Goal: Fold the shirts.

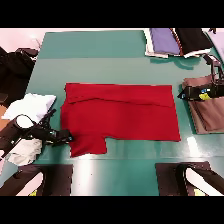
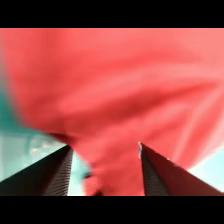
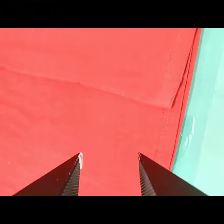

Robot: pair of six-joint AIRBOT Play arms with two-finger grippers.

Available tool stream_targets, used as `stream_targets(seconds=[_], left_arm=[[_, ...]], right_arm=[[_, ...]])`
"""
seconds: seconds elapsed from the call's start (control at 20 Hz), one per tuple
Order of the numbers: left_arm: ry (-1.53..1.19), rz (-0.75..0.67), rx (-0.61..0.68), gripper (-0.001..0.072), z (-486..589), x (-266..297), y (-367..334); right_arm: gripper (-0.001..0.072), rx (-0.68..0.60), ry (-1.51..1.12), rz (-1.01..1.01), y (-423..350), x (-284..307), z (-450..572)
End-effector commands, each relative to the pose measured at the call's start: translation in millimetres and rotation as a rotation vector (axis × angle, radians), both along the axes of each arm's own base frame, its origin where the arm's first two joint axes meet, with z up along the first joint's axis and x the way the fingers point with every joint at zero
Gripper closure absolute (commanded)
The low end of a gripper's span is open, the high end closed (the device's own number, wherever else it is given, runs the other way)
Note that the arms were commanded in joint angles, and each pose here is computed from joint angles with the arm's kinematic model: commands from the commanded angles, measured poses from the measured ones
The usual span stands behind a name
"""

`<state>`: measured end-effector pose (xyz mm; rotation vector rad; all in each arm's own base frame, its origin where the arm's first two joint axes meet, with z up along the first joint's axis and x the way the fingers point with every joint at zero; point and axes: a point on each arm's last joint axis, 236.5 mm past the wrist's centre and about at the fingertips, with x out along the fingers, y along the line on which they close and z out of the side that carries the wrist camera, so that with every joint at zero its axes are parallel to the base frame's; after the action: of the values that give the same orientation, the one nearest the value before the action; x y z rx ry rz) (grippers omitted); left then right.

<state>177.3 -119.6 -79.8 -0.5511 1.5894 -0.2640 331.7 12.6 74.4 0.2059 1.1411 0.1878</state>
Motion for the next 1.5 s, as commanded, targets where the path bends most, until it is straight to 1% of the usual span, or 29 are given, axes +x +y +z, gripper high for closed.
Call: stream_targets(seconds=[0.0,0.05,0.1,0.15,0.3,0.45,0.5,0.55,0.6,0.65,0.75,0.8,0.9,1.0,1.05,1.1,1.15,1.2,1.25,1.3,1.45], left_arm=[[-0.035,-0.013,-0.027,0.0227,-3.7,0.4,-18.6],[-0.031,-0.025,-0.042,0.0392,0.5,-0.6,-22.7],[-0.036,-0.043,-0.047,0.0588,5.3,0.4,-23.9],[-0.050,-0.065,-0.050,0.0675,12.3,3.7,-24.7],[-0.125,-0.100,-0.050,0.0677,40.4,24.6,-26.2],[-0.218,-0.119,-0.036,0.0677,67.5,41.7,-24.4],[-0.226,-0.123,-0.038,0.0677,71.8,43.4,-25.0],[-0.230,-0.124,-0.038,0.0676,73.4,44.7,-25.2],[-0.231,-0.124,-0.038,0.0677,73.4,44.9,-25.1],[-0.233,-0.124,-0.034,0.0676,73.0,45.4,-24.3],[-0.250,-0.114,-0.030,0.0677,73.4,50.0,-23.8],[-0.255,-0.111,-0.029,0.0677,73.5,51.3,-23.6],[-0.253,-0.112,-0.028,0.0676,73.3,50.9,-23.4],[-0.256,-0.111,-0.025,0.0676,73.1,51.7,-22.8],[-0.255,-0.113,-0.022,0.0676,72.6,51.2,-22.1],[-0.251,-0.117,-0.021,0.0676,72.3,50.2,-21.9],[-0.250,-0.124,-0.020,0.0676,72.2,49.1,-21.7],[-0.244,-0.138,-0.009,0.0677,72.2,47.0,-19.6],[-0.235,-0.160,0.013,0.0678,73.4,44.1,-15.3],[-0.232,-0.184,0.042,0.0678,76.4,42.9,-9.3],[-0.235,-0.229,0.089,0.0678,88.7,29.7,1.6]], right_arm=[[0.0302,0.000,0.000,0.000,0.4,-1.6,0.3],[0.0302,0.001,0.007,0.003,0.7,-3.4,-0.4],[0.0303,0.002,0.019,0.007,1.3,-6.2,-1.5],[0.0302,-0.001,0.035,0.013,1.2,-9.9,-3.1],[0.0302,0.010,0.129,-0.007,-9.4,-31.1,-13.2],[0.0302,0.021,0.296,-0.126,-44.6,-76.3,-53.3],[0.0300,0.048,0.349,-0.166,-52.3,-95.8,-71.9],[0.0275,0.079,0.400,-0.205,-57.3,-114.7,-90.1],[0.0166,0.123,0.465,-0.260,-59.1,-136.4,-109.8],[0.0159,0.169,0.515,-0.296,-57.2,-153.4,-126.0],[0.0166,0.267,0.553,-0.348,-42.8,-164.4,-149.2],[0.0215,0.309,0.547,-0.350,-32.4,-162.1,-155.8],[0.0224,0.348,0.555,-0.325,-14.6,-158.6,-166.8],[0.0234,0.357,0.557,-0.288,-2.8,-148.4,-172.5],[0.0273,0.355,0.546,-0.271,0.9,-139.9,-173.2],[0.0284,0.348,0.531,-0.252,3.7,-131.7,-172.3],[0.0403,0.333,0.521,-0.225,5.4,-125.2,-170.2],[0.0562,0.320,0.516,-0.196,7.6,-121.2,-166.5],[0.0655,0.306,0.506,-0.166,10.1,-117.7,-161.1],[0.0690,0.286,0.489,-0.137,11.2,-114.7,-153.5],[0.0695,0.153,0.452,-0.042,0.2,-123.9,-124.9]])
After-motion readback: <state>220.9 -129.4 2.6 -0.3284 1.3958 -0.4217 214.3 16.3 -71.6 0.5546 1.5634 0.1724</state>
